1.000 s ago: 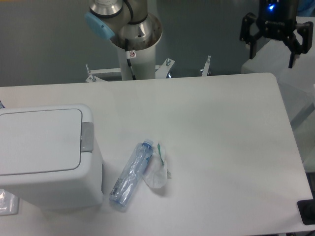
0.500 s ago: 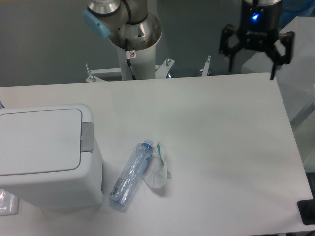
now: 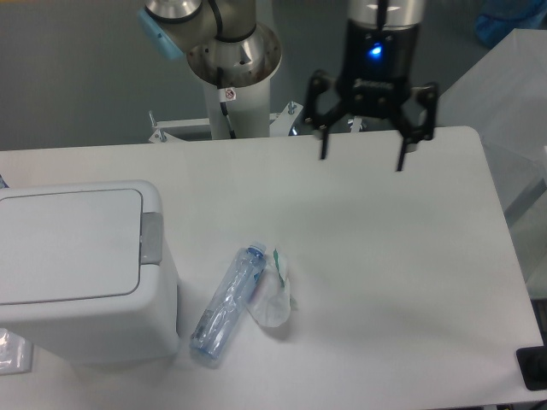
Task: Open the trash can
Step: 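Move the open gripper across the table toward the trash can lid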
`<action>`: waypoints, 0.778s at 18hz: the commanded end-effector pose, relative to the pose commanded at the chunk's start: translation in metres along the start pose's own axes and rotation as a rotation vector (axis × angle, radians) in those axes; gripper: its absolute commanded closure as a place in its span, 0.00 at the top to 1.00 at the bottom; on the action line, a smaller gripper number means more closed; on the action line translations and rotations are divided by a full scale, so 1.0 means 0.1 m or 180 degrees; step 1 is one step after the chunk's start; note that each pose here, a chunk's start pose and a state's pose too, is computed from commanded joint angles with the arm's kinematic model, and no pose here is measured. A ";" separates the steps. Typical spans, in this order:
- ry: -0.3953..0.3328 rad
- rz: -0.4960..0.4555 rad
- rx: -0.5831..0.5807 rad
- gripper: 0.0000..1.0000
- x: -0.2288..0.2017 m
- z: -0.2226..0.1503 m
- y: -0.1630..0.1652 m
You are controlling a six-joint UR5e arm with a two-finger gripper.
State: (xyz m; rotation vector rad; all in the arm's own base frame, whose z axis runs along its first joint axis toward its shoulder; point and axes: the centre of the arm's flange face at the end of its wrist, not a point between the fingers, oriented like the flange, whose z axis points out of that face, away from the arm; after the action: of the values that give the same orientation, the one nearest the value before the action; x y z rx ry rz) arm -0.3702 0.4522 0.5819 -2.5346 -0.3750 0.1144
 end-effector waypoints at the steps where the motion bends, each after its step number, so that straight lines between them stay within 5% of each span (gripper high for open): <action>1: 0.0027 -0.0055 0.0007 1.00 0.09 0.04 -0.03; 6: 0.0241 0.0004 -0.0132 1.00 0.63 0.32 -0.09; 14: 0.0375 -0.0612 -0.0187 1.00 0.96 0.63 -0.15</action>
State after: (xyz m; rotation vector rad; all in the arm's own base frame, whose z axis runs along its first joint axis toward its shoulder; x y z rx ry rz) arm -0.2923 0.5249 0.5372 -2.5327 -0.5793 -0.1202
